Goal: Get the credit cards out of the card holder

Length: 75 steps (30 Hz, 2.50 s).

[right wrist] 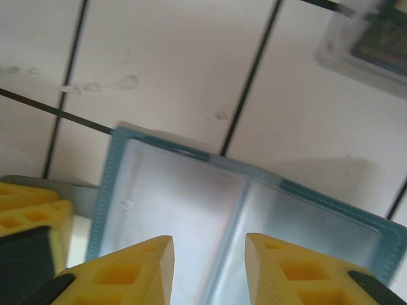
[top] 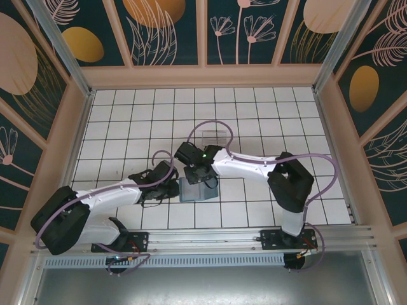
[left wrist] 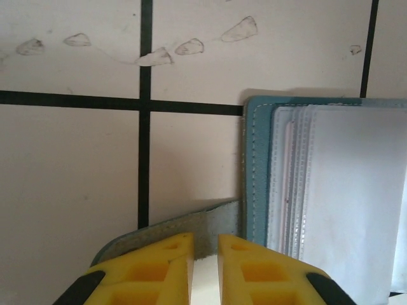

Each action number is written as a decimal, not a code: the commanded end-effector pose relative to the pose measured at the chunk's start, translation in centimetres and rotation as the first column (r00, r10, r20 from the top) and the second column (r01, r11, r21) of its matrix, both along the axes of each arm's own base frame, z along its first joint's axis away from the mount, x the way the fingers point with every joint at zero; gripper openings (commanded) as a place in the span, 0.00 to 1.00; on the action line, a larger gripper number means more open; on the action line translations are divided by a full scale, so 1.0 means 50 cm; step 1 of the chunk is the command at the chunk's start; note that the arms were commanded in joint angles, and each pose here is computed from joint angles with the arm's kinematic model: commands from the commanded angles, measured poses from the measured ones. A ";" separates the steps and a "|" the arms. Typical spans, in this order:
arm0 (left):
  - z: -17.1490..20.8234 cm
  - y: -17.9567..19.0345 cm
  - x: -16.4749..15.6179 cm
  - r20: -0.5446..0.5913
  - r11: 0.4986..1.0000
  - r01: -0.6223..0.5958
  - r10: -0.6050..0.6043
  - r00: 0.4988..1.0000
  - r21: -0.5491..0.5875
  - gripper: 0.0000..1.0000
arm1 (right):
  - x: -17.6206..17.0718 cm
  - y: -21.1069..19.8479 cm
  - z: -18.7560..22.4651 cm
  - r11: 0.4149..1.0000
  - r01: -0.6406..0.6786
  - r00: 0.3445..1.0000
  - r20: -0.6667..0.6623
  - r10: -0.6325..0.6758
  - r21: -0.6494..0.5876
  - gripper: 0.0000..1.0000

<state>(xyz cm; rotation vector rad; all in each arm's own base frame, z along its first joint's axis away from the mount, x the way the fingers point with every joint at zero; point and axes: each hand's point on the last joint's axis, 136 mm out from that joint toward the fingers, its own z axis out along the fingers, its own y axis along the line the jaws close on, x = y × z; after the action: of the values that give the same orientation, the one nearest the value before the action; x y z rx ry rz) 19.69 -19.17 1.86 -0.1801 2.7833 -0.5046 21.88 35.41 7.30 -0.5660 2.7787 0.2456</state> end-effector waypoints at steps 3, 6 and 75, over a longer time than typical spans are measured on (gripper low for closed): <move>0.001 0.020 -0.001 0.019 0.999 -0.043 0.043 0.999 -0.001 0.18 | -0.020 0.026 -0.032 0.997 -0.062 0.997 -0.037 0.060 -0.050 0.35; 0.001 0.024 -0.005 0.020 0.999 -0.049 0.049 0.999 -0.005 0.18 | -0.024 0.040 -0.048 0.996 -0.078 0.995 -0.063 0.075 -0.049 0.35; 0.008 -0.112 0.037 -0.120 0.998 0.053 -0.056 0.991 -0.029 0.14 | -0.015 -0.025 -0.002 0.749 -0.016 0.990 -0.095 0.105 0.663 0.11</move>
<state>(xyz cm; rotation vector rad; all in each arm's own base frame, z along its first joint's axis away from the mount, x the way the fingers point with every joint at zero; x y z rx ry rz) 21.99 -25.75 3.10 -0.1466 2.8576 -0.6650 21.04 33.74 5.42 -0.4460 2.5893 1.1825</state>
